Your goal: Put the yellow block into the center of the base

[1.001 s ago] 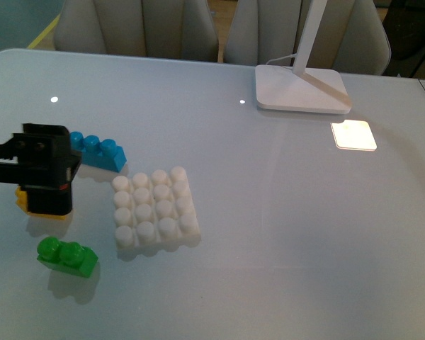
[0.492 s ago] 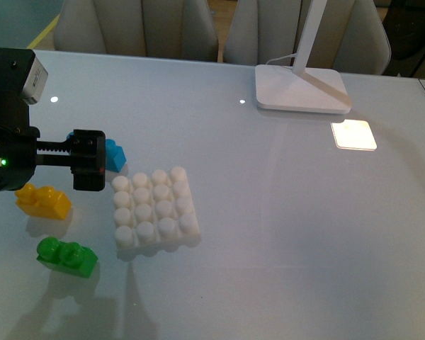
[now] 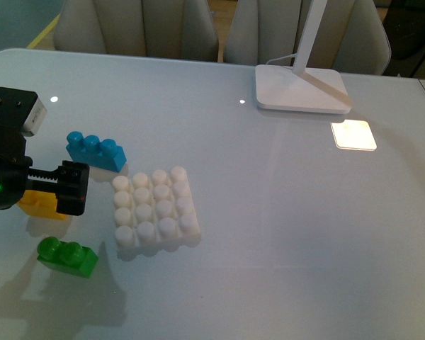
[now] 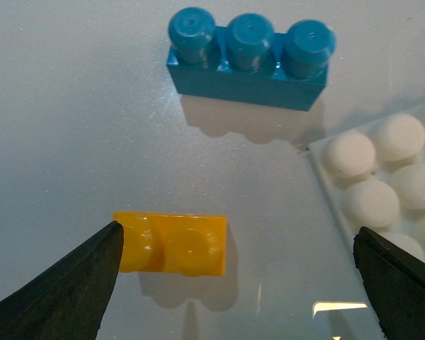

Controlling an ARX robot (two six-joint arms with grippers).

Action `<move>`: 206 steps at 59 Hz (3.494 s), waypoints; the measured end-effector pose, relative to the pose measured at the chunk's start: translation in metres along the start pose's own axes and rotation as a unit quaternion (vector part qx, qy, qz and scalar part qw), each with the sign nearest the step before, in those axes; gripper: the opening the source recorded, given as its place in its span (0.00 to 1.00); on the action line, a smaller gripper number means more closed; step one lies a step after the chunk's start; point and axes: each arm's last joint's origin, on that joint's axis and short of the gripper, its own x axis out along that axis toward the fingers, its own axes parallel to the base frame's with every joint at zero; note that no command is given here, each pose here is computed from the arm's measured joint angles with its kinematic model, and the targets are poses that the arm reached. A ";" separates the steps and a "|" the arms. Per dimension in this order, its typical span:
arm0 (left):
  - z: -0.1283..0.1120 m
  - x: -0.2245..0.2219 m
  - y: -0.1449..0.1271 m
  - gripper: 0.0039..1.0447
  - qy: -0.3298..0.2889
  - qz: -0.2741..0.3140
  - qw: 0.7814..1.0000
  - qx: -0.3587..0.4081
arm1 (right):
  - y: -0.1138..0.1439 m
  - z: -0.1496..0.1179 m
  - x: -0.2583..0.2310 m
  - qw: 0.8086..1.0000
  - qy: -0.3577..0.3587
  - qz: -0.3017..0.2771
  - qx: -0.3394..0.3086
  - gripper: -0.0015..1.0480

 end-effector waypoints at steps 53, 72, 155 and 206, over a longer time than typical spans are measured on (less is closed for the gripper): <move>-0.005 0.027 0.033 0.93 0.037 0.019 0.999 0.007 | 0.000 0.000 0.000 1.000 0.000 0.000 0.000 0.92; -0.011 0.032 0.041 0.93 0.048 0.024 0.999 0.010 | 0.000 0.000 0.000 1.000 0.000 0.000 0.000 0.92; -0.021 0.041 0.037 0.61 0.063 0.013 0.998 0.019 | 0.000 0.000 0.000 1.000 0.000 0.000 0.000 0.92; 0.011 -0.014 -0.036 0.60 0.050 0.001 0.999 -0.016 | 0.000 0.000 0.000 1.000 0.000 0.000 0.000 0.92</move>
